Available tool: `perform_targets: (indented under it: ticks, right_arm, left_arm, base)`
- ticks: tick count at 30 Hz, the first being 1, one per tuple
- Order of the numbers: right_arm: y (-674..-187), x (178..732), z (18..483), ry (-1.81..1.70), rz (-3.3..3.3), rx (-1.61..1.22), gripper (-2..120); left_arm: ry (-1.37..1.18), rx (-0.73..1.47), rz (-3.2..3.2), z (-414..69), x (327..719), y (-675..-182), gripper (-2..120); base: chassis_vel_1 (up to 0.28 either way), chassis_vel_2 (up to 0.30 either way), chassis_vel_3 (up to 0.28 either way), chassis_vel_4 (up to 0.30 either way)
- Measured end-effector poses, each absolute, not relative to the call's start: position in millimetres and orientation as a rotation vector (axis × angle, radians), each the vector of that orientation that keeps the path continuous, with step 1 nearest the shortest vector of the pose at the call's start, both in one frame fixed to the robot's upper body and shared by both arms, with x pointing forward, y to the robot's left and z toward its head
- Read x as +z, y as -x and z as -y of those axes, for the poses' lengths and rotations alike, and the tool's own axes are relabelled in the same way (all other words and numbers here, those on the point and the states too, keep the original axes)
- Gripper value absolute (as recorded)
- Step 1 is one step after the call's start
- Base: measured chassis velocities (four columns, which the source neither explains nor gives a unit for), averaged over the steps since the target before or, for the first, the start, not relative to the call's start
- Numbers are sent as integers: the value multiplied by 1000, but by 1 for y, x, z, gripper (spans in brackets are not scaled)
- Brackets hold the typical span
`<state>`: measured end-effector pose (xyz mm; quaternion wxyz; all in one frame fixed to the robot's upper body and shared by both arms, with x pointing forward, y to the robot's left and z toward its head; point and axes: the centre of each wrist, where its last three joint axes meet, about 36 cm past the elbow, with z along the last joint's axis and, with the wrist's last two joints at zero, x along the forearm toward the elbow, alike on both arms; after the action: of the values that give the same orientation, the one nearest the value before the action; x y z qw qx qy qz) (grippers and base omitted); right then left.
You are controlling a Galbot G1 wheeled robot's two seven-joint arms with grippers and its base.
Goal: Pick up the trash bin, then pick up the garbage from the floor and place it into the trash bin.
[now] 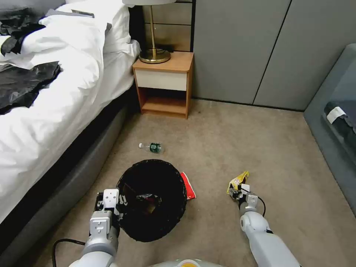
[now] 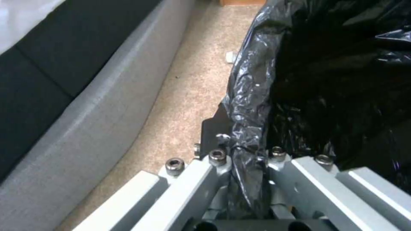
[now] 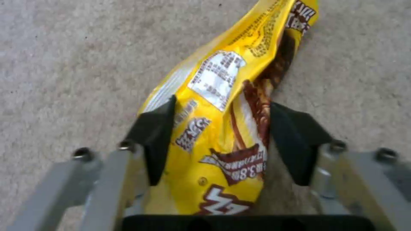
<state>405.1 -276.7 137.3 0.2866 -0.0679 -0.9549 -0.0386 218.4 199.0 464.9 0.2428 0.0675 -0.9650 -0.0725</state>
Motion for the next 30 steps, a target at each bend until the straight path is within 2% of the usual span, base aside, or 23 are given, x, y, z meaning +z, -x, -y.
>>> perform_targets:
  ticks: [1, 4, 5, 8, 10, 12, 15, 22, 30]
  right_arm:
    - [-405, 137, 277, 181, 2552, -103, 52]
    - [-407, 136, 275, 182, 2549, -108, 38]
    - [-407, 136, 275, 182, 2549, -108, 38]
    - [-407, 134, 272, 178, 2549, -108, 24]
    - [-407, 134, 272, 177, 2549, -108, 20]
    - [-407, 134, 271, 169, 2552, -106, 7]
    - [-407, 134, 272, 167, 2555, -104, 0]
    - [-406, 141, 274, 168, 2588, -105, 0]
    - [-398, 174, 267, 164, 2681, -163, 0]
  left_arm:
    - [-184, -198, 2637, -199, 465, -218, 0]
    - [-183, -199, 2638, -199, 465, -218, 0]
    - [-183, -199, 2638, -199, 465, -218, 0]
    - [-184, -199, 2638, -199, 466, -218, 0]
    - [-184, -199, 2638, -199, 466, -218, 0]
    - [-184, -200, 2638, -199, 466, -217, 0]
    - [-182, -200, 2638, -198, 466, -217, 0]
    - [-179, -203, 2641, -198, 467, -217, 0]
    - [-168, -202, 2644, -197, 467, -217, 0]
  base:
    - [0, 0, 0, 0]
    - [0, 0, 0, 0]
    - [0, 0, 0, 0]
    - [0, 0, 0, 0]
    - [0, 0, 0, 0]
    - [0, 0, 0, 0]
    - [0, 0, 0, 0]
    - [0, 0, 0, 0]
    - [0, 0, 0, 0]
